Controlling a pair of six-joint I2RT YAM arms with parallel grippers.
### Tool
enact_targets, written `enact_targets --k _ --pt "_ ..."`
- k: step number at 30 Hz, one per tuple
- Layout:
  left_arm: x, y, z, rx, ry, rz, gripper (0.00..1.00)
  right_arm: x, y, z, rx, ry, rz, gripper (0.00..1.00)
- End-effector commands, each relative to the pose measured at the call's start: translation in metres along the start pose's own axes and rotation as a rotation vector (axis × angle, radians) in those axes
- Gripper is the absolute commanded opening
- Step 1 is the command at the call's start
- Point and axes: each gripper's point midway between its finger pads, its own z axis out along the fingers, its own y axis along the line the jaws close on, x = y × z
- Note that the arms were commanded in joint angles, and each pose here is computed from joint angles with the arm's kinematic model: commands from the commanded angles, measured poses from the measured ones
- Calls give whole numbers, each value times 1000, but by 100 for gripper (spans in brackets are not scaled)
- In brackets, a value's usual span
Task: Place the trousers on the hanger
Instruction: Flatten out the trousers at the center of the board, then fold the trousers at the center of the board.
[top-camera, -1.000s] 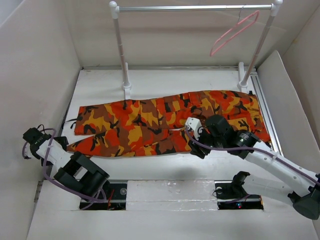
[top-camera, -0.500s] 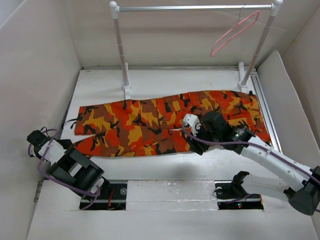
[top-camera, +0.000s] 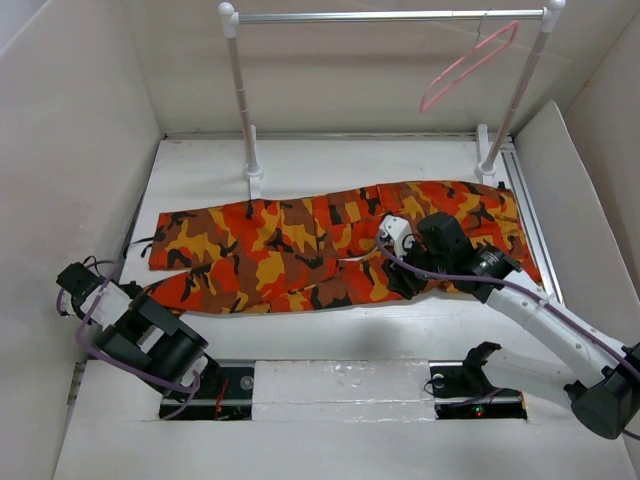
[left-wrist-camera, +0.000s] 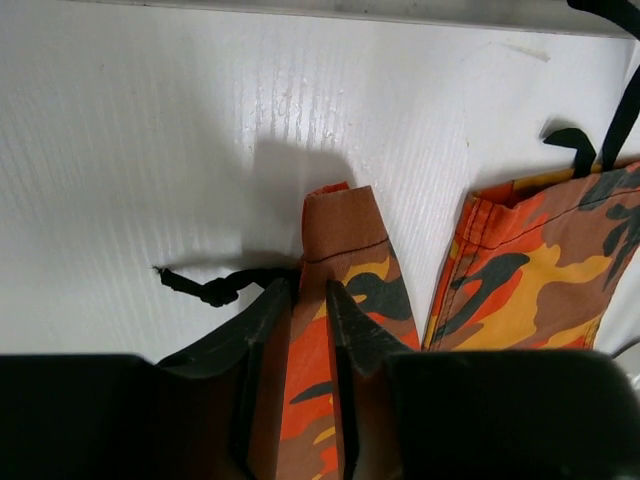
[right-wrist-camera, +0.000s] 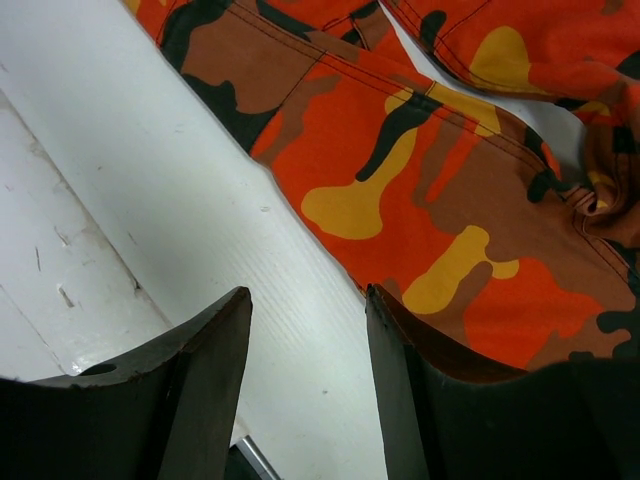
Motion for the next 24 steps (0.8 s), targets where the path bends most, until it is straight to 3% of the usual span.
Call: enact_targets --k 1,5,6,11,18,19,20,22,23,24 --pt "-22 -15 -3 67 -96 1 15 -10 2 -8 -8 -39 -20 55" --pt "-20 -13 0 65 -93 16 14 -10 -2 -11 12 -44 -13 55" --pt "-20 -14 1 74 -93 25 0 -12 -5 -13 20 -51 -2 55" --pt "-13 -31 -16 158 -79 36 0 -19 -22 -31 104 -95 51 54" --pt "34 -75 -90 355 -15 87 0 2 -64 -49 271 -77 266 52" --pt "35 -74 -96 357 -18 94 0 12 -69 -51 308 -48 327 35" --pt "35 -74 -96 357 -18 94 0 14 -75 -53 332 -46 340 35" --pt "35 -73 -103 363 -45 128 0 23 -82 -53 360 -30 426 20" --pt "35 -75 -104 372 -45 132 0 27 -87 -54 380 -19 463 3" --pt "33 -80 -109 402 -59 140 0 32 -99 -60 414 -13 511 0"
